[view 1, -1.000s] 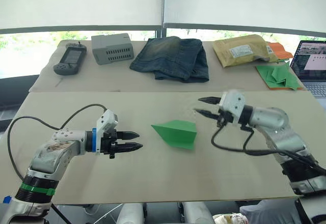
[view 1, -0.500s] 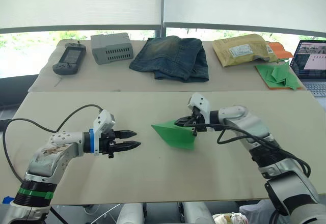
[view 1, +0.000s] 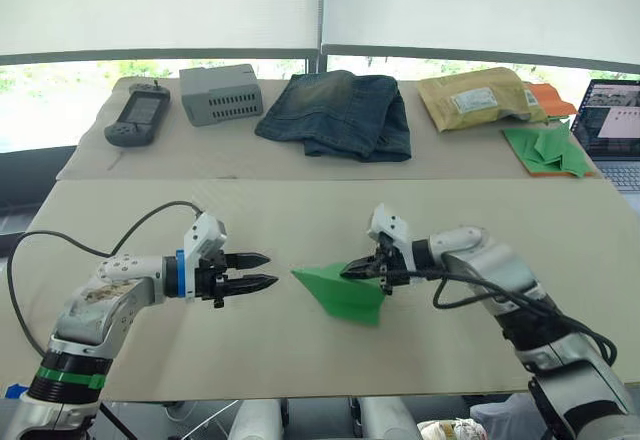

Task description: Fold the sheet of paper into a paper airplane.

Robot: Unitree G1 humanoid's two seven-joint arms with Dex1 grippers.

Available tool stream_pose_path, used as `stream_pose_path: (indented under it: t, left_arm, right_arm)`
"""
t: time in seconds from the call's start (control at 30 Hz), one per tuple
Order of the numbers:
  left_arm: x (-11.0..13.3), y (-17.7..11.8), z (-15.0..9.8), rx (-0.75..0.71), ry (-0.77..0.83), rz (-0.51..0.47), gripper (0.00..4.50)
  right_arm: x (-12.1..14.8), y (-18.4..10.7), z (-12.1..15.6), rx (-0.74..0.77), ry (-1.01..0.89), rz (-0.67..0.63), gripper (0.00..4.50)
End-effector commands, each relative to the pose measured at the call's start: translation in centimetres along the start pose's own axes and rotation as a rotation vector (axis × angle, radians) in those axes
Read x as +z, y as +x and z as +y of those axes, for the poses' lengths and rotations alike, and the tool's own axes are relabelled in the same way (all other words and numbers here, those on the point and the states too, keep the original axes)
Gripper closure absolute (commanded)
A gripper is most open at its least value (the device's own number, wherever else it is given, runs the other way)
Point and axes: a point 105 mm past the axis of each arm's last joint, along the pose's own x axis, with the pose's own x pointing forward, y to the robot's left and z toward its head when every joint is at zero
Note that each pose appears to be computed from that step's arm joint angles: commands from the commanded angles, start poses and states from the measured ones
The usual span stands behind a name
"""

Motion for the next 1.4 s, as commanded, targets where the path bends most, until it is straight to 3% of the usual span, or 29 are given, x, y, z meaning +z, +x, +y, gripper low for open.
stream_pose_path:
  t: [0.03, 0.3, 0.5, 0.67, 0.87, 1.17, 1.4]
  left_arm:
    - [0.9, 0.1, -0.5, -0.040, 0.018, -0.026, 2.03]
    - [1.0, 0.4, -0.1, -0.054, 0.019, -0.019, 2.03]
    - [1.2, 0.5, -0.5, -0.089, 0.012, -0.022, 2.03]
    - [1.7, 0.6, -0.6, -0.108, 0.021, -0.034, 2.03]
    - [2.0, 1.1, -0.7, -0.139, 0.029, -0.036, 2.03]
    - [2.3, 1.3, -0.3, -0.157, 0.043, -0.023, 2.03]
    - [2.0, 1.5, -0.5, -0.164, 0.041, -0.010, 2.03]
  right_arm:
    - [1.4, -0.5, 0.7, -0.011, -0.029, -0.052, 4.45]
    - [2.9, -1.1, 1.7, -0.005, -0.060, -0.081, 4.45]
    - [2.5, -1.0, 2.5, 0.018, -0.034, -0.067, 4.45]
    - [3.7, -2.5, 3.7, 0.059, -0.030, -0.099, 4.45]
    - [0.8, -2.3, 6.5, 0.103, -0.022, 0.020, 4.45]
    - [-1.0, -0.3, 6.3, -0.067, -0.033, 0.057, 4.45]
    - [-0.8, -0.3, 4.2, -0.199, -0.134, 0.084, 4.45]
